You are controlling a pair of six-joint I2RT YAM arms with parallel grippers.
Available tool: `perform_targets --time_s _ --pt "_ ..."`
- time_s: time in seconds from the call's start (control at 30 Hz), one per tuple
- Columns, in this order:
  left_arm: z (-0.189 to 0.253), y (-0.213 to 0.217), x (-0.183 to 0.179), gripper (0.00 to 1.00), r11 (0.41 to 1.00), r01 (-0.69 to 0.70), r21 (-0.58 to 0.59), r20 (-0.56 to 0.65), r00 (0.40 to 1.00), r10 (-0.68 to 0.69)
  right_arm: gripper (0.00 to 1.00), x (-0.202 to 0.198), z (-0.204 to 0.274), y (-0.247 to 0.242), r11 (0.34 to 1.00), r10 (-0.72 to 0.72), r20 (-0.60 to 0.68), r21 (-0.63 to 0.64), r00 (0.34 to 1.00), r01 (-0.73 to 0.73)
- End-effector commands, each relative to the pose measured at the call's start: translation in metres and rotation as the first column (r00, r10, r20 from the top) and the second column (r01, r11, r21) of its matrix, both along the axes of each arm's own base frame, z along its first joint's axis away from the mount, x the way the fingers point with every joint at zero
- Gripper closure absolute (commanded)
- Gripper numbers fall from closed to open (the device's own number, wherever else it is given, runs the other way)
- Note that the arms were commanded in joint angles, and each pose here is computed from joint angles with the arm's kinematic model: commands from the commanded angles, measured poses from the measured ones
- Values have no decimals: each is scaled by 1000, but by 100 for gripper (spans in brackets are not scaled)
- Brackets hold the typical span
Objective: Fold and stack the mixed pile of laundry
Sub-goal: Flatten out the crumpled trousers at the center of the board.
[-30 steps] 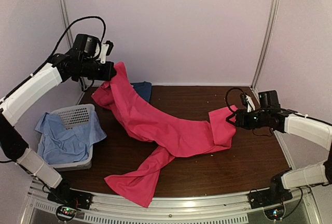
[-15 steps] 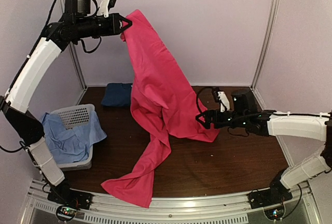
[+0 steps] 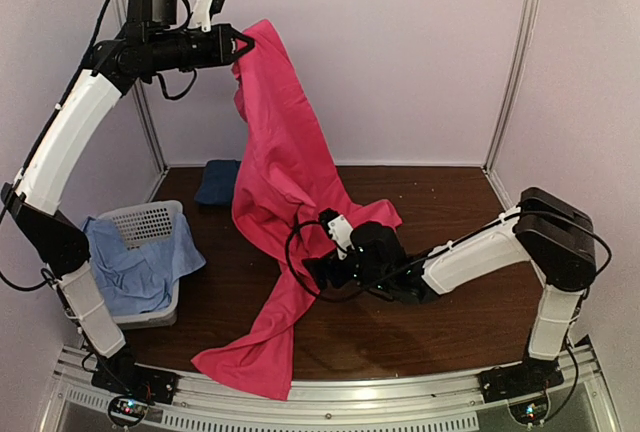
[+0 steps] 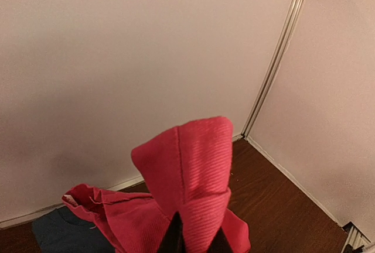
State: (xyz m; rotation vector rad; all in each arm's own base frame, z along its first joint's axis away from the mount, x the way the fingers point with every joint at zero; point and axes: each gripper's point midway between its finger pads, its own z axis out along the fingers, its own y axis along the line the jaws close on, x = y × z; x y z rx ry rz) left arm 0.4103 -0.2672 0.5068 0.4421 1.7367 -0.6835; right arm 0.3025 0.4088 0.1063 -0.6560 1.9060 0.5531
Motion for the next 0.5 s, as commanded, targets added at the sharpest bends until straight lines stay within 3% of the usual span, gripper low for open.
perform_targets --time_s 0.0,0.17,0.3,0.47 --pt "62 11 -11 100 997 -14 -79 184 983 29 0 7 13 21 997 39 117 60 992 -46" --pt "61 11 -13 100 997 -11 -78 182 983 25 0 20 -5 30 1000 4 145 26 989 -8" --pt "59 12 -12 100 997 -15 -76 176 984 28 0 33 27 25 989 -109 221 121 969 84" --pt "53 9 -10 100 997 -9 -78 160 987 21 0 36 82 43 975 -127 357 215 926 51"
